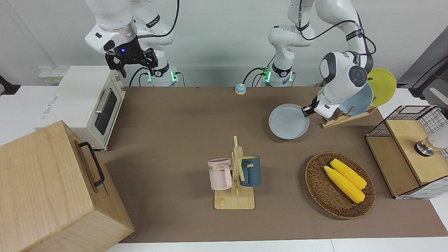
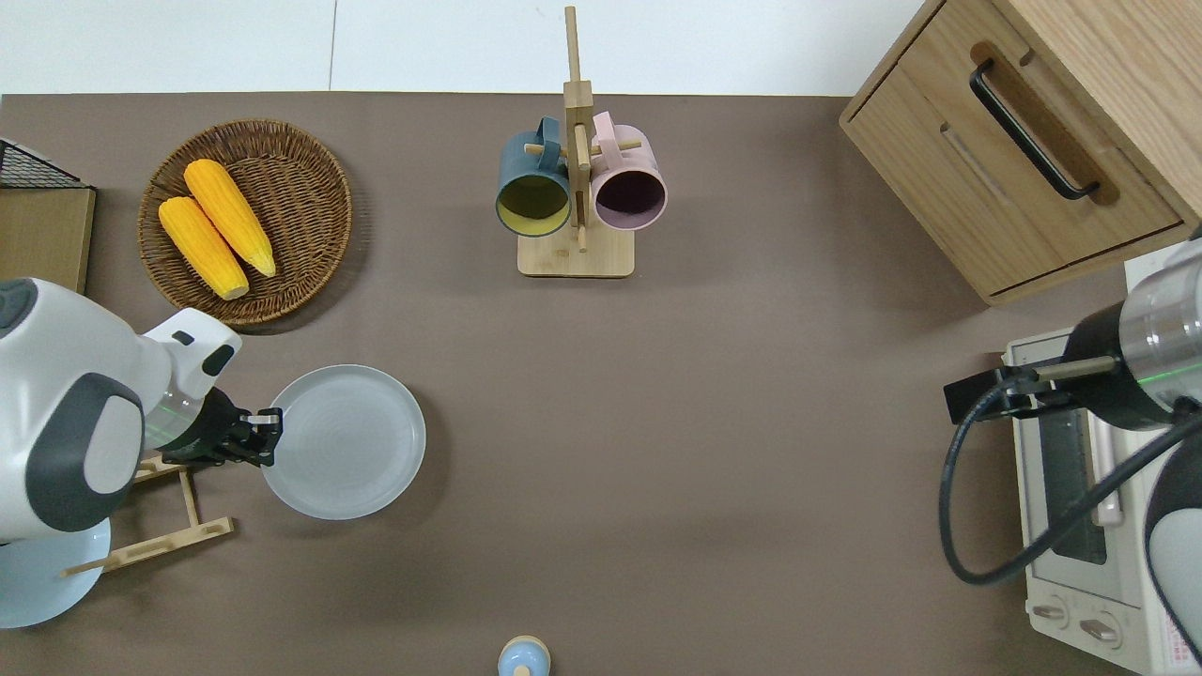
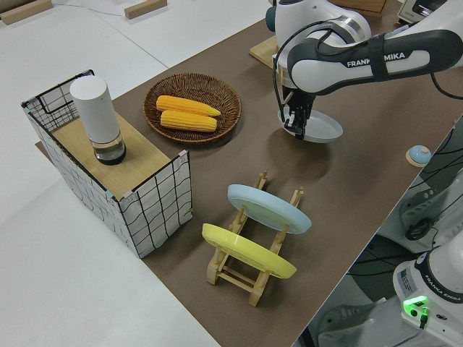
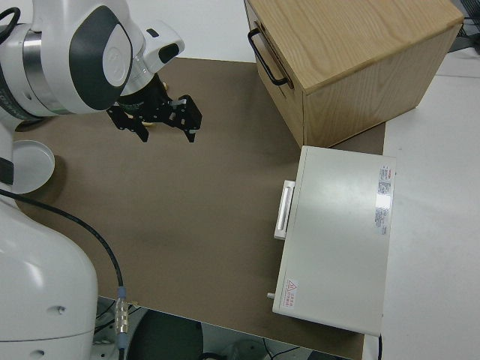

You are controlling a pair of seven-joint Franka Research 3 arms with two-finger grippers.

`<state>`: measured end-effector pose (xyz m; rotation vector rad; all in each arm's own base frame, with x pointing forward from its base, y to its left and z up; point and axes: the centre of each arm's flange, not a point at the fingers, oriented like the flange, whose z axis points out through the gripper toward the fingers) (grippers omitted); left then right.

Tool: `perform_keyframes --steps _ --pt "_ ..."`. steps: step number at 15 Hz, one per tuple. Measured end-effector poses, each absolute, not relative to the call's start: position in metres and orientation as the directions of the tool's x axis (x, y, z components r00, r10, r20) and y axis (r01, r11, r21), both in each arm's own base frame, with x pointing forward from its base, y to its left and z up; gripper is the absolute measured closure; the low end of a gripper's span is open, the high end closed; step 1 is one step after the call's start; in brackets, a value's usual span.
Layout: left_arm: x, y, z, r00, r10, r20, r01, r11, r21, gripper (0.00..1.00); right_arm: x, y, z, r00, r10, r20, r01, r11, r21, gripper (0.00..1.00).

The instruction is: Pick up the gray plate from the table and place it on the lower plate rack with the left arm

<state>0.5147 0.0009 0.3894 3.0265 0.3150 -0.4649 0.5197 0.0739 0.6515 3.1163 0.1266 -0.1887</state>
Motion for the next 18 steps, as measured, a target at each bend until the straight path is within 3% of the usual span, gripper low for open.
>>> perform_keyframes --steps 5,10,14,18 --pt "0.517 0.035 0.441 0.921 0.208 -0.331 0.174 -0.976 -0.13 0.96 0.52 0.074 0.652 0.989 0.08 -0.121 0.082 -0.997 0.012 0.01" --pt "0.512 0.047 0.465 0.903 0.28 -0.326 0.17 -0.929 -0.329 0.96 0.52 0.074 0.652 0.989 0.08 -0.121 0.082 -0.997 0.012 0.01" --pt "0.506 0.059 0.475 0.896 0.305 -0.322 0.106 -0.852 -0.513 0.96 0.52 0.074 0.652 0.989 0.08 -0.121 0.082 -0.997 0.012 0.01" --pt "0.508 0.056 0.484 0.913 0.289 -0.287 0.033 -0.755 -0.655 0.96 0.52 0.074 0.652 0.989 0.08 -0.121 0.082 -0.997 0.012 0.01"
